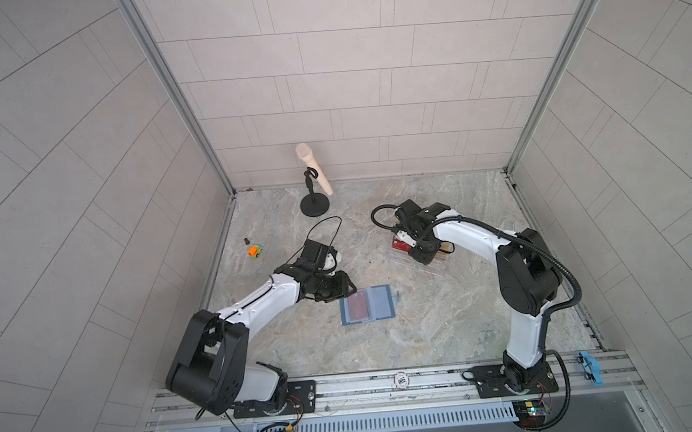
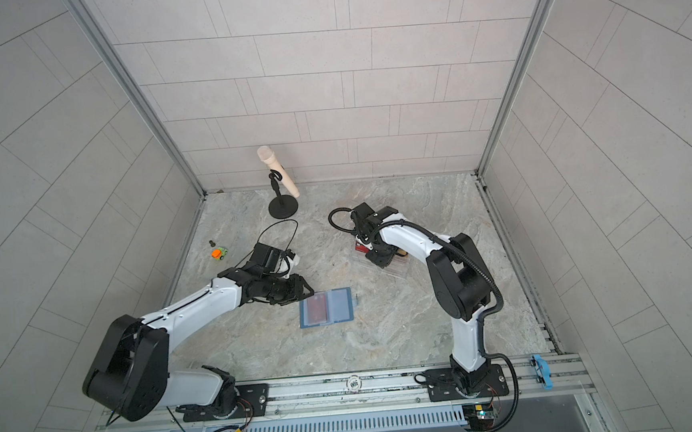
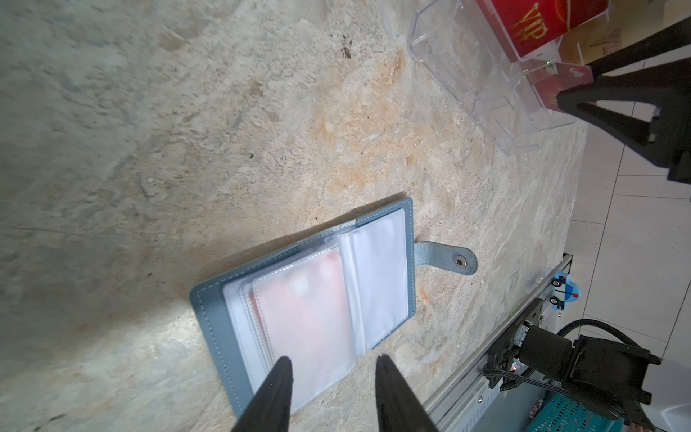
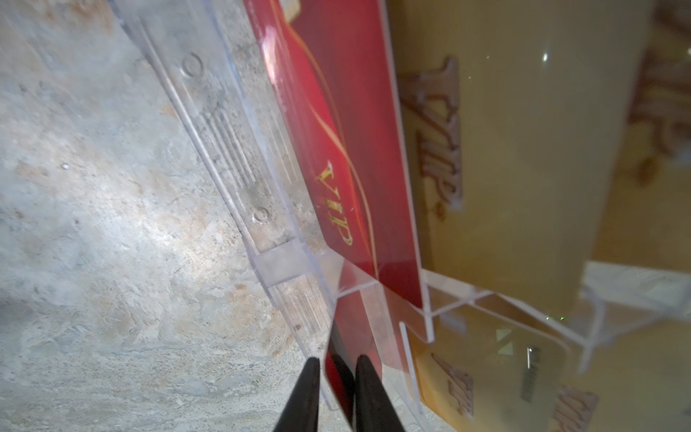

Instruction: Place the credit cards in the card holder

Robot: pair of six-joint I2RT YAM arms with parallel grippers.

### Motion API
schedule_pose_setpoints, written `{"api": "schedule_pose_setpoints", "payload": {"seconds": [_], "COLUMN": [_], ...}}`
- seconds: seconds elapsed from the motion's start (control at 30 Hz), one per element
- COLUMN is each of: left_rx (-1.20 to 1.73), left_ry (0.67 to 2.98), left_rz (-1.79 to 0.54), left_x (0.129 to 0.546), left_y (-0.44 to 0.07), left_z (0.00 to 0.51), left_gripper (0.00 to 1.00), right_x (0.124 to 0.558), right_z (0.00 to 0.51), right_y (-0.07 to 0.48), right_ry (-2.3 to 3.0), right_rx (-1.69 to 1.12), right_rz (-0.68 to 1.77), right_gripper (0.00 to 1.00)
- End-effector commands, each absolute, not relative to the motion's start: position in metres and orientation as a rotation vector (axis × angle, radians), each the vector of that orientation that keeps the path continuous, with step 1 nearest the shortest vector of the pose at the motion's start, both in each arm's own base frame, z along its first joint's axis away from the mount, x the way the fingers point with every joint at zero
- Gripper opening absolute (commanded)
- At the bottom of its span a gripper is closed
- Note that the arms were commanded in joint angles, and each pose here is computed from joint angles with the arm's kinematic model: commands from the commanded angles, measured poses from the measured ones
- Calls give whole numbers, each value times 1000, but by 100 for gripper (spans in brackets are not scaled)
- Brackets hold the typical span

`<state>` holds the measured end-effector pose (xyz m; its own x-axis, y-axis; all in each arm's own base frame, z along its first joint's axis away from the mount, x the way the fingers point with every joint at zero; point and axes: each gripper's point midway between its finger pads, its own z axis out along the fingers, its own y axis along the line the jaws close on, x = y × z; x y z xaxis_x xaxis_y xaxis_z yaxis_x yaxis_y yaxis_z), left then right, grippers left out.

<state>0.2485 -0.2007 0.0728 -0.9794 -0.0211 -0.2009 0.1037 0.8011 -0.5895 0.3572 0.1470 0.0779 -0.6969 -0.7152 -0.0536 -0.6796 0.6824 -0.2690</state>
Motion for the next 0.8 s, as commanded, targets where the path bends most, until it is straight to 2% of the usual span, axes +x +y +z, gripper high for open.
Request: {"api": "schedule_pose_setpoints", "payload": {"seconds": [0.0, 0.37, 0.77], "left_rx": [75, 81, 80], "left_ry": [2777, 2776, 2786], "left_rz": [-915, -913, -910], "left_x": [253, 254, 256], "left_y": [-199, -200, -200], "left_z": [78, 79, 81], "left_gripper": [42, 42, 42], "right_x": [354, 354, 354], "right_z": [84, 79, 83], "right_y": [138, 125, 126], "right_ry": [2738, 2750, 2741], "right_rx": [-1145, -1155, -1169], "right_rz": [-404, -472, -461], "right_gripper": [21, 19, 10]}}
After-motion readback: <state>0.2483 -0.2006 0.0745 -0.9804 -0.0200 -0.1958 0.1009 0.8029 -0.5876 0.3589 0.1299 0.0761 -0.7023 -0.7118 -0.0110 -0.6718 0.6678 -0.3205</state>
